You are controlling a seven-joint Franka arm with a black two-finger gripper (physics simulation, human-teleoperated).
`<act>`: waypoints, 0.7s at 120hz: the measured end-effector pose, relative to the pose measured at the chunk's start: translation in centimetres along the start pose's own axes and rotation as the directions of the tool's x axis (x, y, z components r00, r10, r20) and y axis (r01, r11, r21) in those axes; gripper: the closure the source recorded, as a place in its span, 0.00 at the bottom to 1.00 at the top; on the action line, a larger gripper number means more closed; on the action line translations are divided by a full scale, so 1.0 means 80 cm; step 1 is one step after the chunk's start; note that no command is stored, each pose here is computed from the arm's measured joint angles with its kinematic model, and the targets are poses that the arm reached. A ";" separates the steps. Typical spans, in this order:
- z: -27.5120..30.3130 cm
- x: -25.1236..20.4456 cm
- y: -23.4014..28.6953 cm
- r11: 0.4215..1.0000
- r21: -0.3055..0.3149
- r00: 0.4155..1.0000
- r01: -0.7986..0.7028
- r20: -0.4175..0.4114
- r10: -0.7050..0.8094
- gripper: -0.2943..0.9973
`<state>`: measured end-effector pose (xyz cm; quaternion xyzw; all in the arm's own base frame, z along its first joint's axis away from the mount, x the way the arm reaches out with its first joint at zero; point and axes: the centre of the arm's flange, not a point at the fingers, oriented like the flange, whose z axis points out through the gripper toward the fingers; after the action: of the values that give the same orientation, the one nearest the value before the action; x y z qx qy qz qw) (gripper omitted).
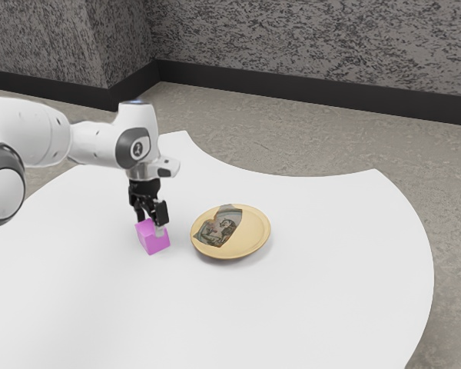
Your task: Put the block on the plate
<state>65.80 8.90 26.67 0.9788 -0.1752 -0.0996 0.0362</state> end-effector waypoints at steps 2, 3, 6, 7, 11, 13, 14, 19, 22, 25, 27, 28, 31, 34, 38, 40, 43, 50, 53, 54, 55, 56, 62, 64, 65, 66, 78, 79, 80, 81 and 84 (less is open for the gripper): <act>0.002 -0.001 -0.001 1.000 -0.001 1.000 0.000 0.001 0.000 0.23; 0.003 -0.001 -0.002 1.000 -0.001 1.000 0.001 0.001 -0.001 0.23; 0.005 -0.002 -0.003 1.000 -0.003 1.000 0.002 0.003 -0.001 0.23; 0.006 -0.003 -0.003 1.000 -0.003 1.000 0.002 0.003 -0.002 0.23; 0.009 -0.003 -0.004 1.000 -0.005 1.000 0.001 0.005 -0.001 0.23; 0.010 -0.004 -0.005 1.000 -0.005 1.000 0.001 0.005 -0.001 0.23; 0.011 -0.003 -0.005 1.000 -0.006 1.000 0.001 0.005 -0.001 0.23; 0.015 -0.003 -0.005 1.000 -0.009 1.000 0.000 0.004 0.000 0.23; 0.017 -0.003 -0.006 1.000 -0.010 1.000 0.000 0.003 0.000 0.25; 0.018 -0.002 -0.006 1.000 -0.011 1.000 -0.001 0.002 0.001 0.26; 0.018 -0.002 -0.006 1.000 -0.011 1.000 -0.001 0.001 0.001 0.28; 0.018 -0.002 -0.006 1.000 -0.011 1.000 -0.001 0.000 0.001 0.28; 0.018 -0.002 -0.006 1.000 -0.011 1.000 -0.002 -0.002 0.002 0.30; 0.018 -0.001 -0.006 1.000 -0.010 1.000 -0.002 -0.004 0.002 0.32; 0.019 -0.001 -0.006 1.000 -0.010 1.000 -0.004 -0.006 0.003 0.35; 0.019 -0.001 -0.007 1.000 -0.010 1.000 -0.004 -0.007 0.004 0.36; 0.019 -0.001 -0.007 1.000 -0.009 1.000 -0.005 -0.008 0.005 0.37; 0.016 -0.001 -0.007 1.000 -0.006 1.000 -0.006 -0.012 0.006 0.41; 0.015 -0.001 -0.007 1.000 -0.005 1.000 -0.007 -0.014 0.007 0.42; 0.015 -0.001 -0.007 1.000 -0.005 1.000 -0.007 -0.015 0.007 0.43; 0.014 -0.001 -0.007 1.000 -0.004 1.000 -0.008 -0.016 0.008 0.43; 0.014 -0.001 -0.007 1.000 -0.004 1.000 -0.008 -0.016 0.008 0.44; 0.011 -0.001 -0.006 1.000 -0.001 1.000 -0.010 -0.019 0.010 0.46; 0.010 -0.001 -0.006 1.000 0.000 1.000 -0.010 -0.020 0.010 0.46; 0.010 0.000 -0.006 1.000 0.001 1.000 -0.011 -0.021 0.011 0.46; 0.010 0.000 -0.006 1.000 0.001 1.000 -0.011 -0.021 0.011 0.46; -0.002 -0.001 -0.001 1.000 0.010 0.999 -0.017 -0.030 0.017 0.47; -0.004 -0.001 -0.001 1.000 0.011 0.999 -0.017 -0.032 0.018 0.47; -0.006 -0.001 0.000 1.000 0.013 0.999 -0.018 -0.033 0.018 0.47; -0.008 -0.001 0.001 1.000 0.014 0.999 -0.019 -0.035 0.019 0.47; -0.013 -0.001 0.003 1.000 0.018 0.999 -0.021 -0.040 0.022 0.47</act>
<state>65.85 8.72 27.76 0.9789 -0.1860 -0.0779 0.0320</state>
